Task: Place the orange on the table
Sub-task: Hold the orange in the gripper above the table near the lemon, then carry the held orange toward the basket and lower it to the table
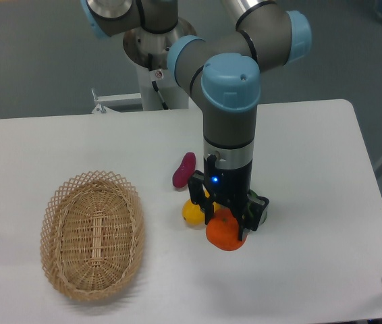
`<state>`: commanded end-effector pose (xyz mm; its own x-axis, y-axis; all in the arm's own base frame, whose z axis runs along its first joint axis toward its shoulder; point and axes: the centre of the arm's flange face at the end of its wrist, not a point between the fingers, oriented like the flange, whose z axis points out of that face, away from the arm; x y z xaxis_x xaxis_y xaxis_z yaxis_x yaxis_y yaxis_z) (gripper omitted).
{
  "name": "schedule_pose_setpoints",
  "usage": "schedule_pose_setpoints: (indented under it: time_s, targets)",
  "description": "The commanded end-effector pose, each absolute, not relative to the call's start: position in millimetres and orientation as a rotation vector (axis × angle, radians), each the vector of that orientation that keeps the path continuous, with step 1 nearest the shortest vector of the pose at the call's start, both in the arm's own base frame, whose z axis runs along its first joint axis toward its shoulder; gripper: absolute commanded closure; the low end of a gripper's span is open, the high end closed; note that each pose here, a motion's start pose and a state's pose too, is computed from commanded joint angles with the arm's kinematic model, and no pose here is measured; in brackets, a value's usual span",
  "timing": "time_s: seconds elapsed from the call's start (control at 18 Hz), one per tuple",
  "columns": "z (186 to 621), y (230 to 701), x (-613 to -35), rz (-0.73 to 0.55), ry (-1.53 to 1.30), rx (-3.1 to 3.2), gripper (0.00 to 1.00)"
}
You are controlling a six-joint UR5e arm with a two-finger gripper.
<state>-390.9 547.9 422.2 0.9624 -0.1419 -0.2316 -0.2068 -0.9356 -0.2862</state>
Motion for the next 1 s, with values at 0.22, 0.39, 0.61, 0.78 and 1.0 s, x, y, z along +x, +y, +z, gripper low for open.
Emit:
schedule_pose_setpoints:
  time_s: [0.22,0.39,0.61,0.78,1.0]
  targets:
    - [420.0,549.5,-391.1,0.294,0.253,-2.803,0.40]
    - [418.9,550.1,-392.0,0.295,0.253,-2.804,0.40]
    - [407.7,553.7,-393.9,0.278,0.229,-2.821,0.40]
    - [393.1,559.6,-397.5,0.250,0.174,-2.836,0.40]
    - [364.2,585.3,-400.3,0.274,0.126,-2.815,0.40]
